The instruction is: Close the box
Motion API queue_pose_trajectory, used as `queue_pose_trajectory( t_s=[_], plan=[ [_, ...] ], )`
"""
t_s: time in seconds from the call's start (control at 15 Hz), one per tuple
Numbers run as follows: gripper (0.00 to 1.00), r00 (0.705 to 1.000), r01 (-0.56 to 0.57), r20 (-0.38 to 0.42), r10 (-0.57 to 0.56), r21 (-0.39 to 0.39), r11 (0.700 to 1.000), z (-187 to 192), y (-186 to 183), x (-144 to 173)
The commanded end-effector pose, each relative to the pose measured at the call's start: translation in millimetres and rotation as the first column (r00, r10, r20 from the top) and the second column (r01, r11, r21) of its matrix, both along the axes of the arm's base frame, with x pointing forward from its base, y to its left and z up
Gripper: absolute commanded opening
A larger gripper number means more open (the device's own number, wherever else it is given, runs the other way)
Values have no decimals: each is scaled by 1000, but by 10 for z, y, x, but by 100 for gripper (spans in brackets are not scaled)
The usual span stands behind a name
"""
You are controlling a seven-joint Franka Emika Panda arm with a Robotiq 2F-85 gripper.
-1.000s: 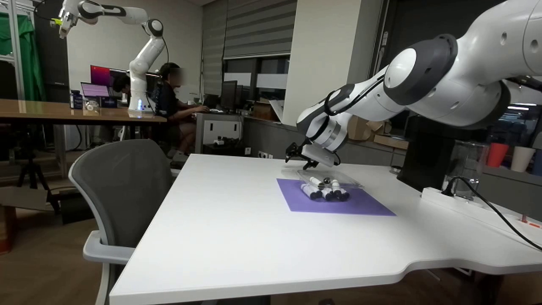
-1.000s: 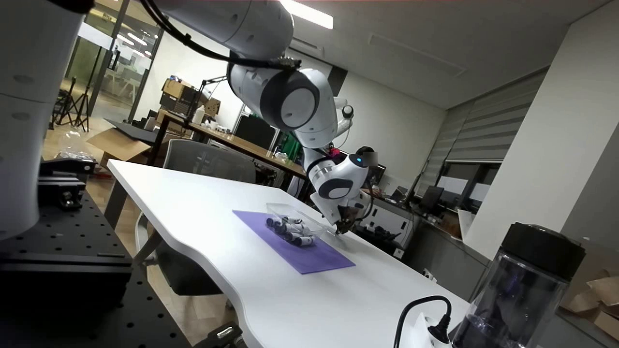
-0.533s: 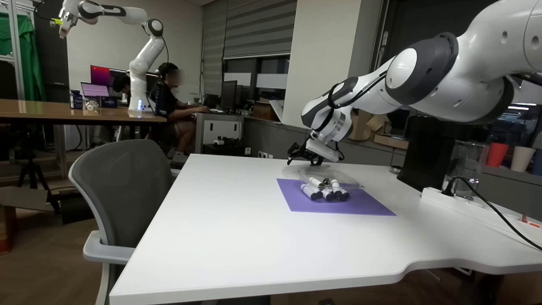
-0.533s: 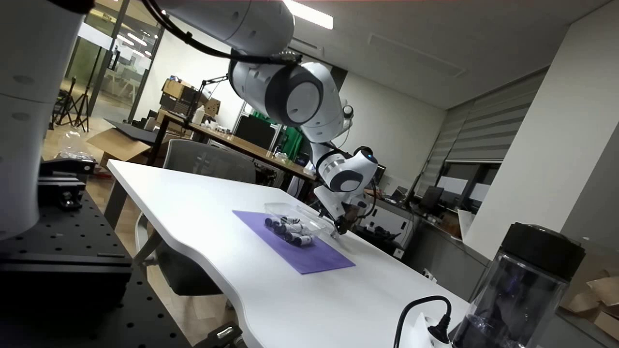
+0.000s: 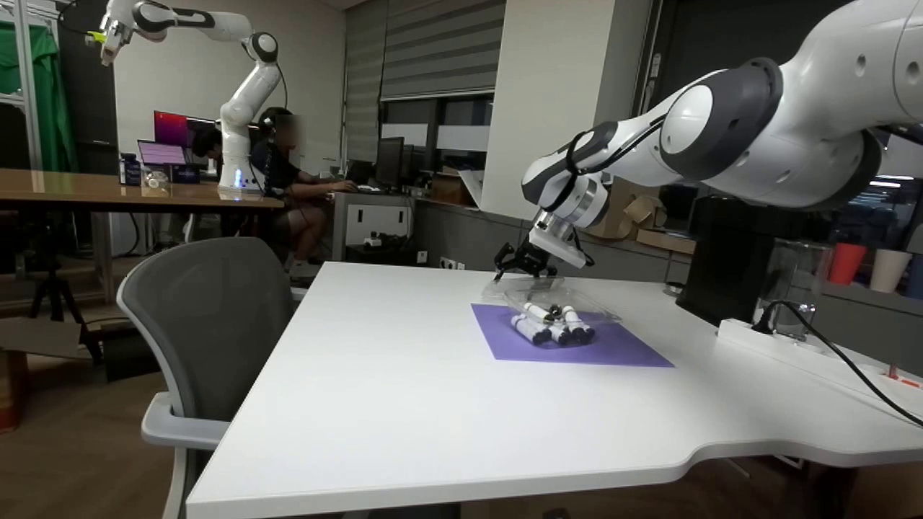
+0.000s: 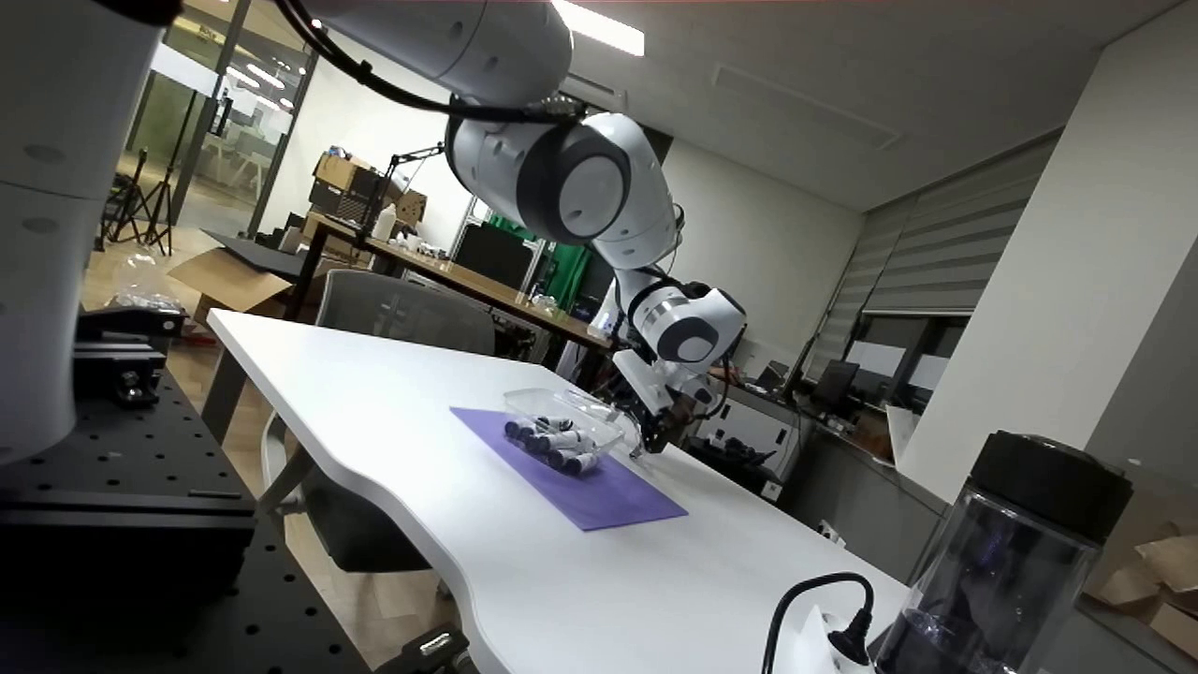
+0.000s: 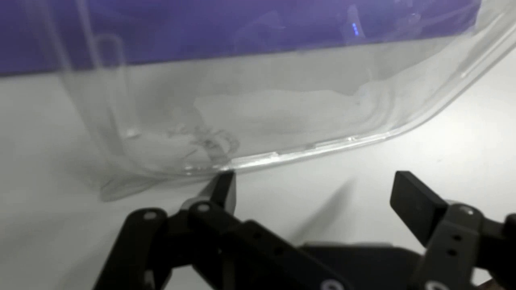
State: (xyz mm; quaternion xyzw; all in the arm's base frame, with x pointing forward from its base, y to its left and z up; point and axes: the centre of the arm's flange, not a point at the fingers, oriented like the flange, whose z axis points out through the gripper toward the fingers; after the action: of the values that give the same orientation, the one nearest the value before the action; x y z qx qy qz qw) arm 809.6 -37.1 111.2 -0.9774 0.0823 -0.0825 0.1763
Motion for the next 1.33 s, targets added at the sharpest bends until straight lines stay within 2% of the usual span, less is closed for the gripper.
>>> queue_pose_trajectory(
  t_s=[0.0,0.33,0.53,1.0,1.27],
  plan=[
    [100,999,35,-15,-35,25,999,50,-84,455],
    [100,997,65,45,-69,82,995,228,-184,489],
    [100,994,83,62,-93,144,986,401,-247,537],
    [100,997,70,-8,-72,351,934,881,-305,536],
    [100,998,56,-42,-42,414,909,1111,-270,480]
  ],
)
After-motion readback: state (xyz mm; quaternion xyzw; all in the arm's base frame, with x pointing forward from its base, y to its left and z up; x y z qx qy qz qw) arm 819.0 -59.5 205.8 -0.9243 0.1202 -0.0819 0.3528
